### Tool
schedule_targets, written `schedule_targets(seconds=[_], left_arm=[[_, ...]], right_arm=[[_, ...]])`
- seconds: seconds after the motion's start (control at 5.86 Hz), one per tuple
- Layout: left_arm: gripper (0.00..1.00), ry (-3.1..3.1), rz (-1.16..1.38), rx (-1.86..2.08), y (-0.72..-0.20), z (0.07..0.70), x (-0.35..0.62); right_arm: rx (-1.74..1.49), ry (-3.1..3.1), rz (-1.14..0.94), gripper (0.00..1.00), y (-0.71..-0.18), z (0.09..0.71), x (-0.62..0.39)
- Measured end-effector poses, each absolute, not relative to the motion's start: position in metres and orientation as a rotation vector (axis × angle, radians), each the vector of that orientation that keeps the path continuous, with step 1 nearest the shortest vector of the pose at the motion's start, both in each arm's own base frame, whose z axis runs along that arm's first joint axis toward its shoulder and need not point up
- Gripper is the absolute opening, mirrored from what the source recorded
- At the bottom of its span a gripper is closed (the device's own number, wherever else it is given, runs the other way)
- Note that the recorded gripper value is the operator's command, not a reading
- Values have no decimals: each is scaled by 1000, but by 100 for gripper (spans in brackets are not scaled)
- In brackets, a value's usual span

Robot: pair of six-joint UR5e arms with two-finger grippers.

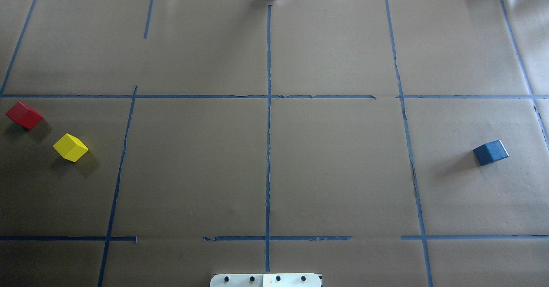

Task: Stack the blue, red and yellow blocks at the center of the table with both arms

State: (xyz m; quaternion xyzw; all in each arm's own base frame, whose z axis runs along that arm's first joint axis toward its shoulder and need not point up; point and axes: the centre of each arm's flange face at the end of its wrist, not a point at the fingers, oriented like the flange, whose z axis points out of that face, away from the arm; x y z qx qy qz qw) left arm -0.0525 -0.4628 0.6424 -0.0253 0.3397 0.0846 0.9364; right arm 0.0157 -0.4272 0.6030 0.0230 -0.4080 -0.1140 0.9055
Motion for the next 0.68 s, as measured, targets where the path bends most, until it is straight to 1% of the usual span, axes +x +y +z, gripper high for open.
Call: schedule_targets(seconds=[0.68], left_arm=[[100,702,215,-22,-460,630,-50]], right_arm=[[46,-833,-235,100,-428,605,16]])
